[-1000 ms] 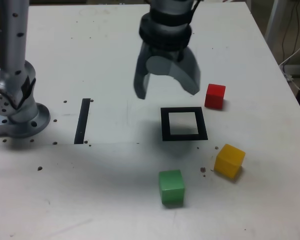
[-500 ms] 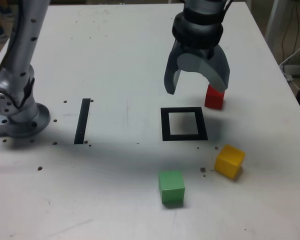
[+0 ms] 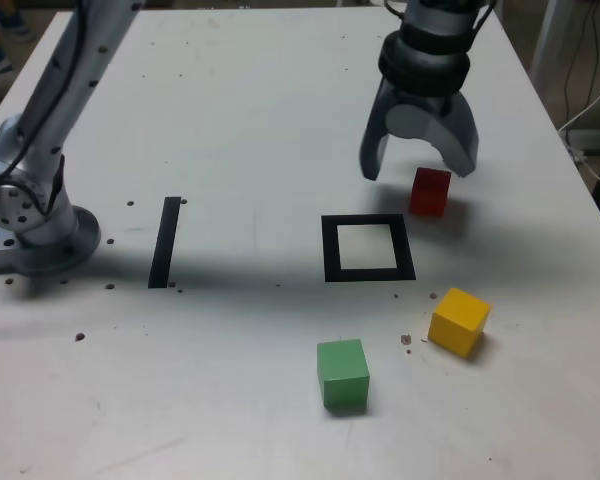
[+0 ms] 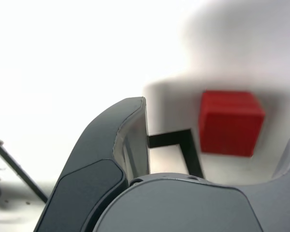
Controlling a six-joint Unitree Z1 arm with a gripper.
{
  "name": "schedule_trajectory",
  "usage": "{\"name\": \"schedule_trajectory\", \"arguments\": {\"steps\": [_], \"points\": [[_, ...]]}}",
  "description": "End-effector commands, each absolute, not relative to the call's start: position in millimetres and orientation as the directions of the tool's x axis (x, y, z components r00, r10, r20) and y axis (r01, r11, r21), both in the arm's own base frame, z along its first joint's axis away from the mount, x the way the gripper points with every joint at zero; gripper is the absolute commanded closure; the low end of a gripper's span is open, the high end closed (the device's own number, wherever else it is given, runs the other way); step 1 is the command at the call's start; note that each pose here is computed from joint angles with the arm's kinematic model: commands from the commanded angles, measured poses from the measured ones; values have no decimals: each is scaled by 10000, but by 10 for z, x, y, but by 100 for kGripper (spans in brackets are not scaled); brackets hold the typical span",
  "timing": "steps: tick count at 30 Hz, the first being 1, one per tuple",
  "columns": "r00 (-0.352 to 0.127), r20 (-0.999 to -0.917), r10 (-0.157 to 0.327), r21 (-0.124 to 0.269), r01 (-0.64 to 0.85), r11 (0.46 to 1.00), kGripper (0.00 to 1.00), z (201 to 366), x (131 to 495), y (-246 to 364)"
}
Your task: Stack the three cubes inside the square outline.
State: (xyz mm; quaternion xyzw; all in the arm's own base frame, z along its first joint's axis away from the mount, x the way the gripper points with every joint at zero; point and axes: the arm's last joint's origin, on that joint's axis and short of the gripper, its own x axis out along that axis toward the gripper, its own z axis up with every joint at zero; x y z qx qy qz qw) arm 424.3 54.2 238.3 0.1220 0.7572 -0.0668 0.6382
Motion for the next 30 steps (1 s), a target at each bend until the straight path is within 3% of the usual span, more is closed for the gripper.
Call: {"name": "schedule_trajectory", "arguments": {"steps": [1, 5, 8, 14, 17, 20, 30], "points": [[-1604, -9829, 905, 441, 2718, 9613, 5, 2317, 4303, 568], [-1640, -9837, 734, 261, 2737, 9615, 9, 2221, 4386, 581], [-1694, -9835, 627, 147, 2708, 9625, 17, 2163, 4423, 581], [-1737, -9827, 642, 176, 2573, 9662, 57, 2118, 4448, 580], [-1713, -9827, 703, 242, 2573, 9660, 71, 2122, 4449, 580], [-1711, -9826, 720, 258, 2582, 9657, 76, 2124, 4448, 580], [-1754, -9822, 677, 204, 2582, 9659, 76, 2133, 4439, 575]]}}
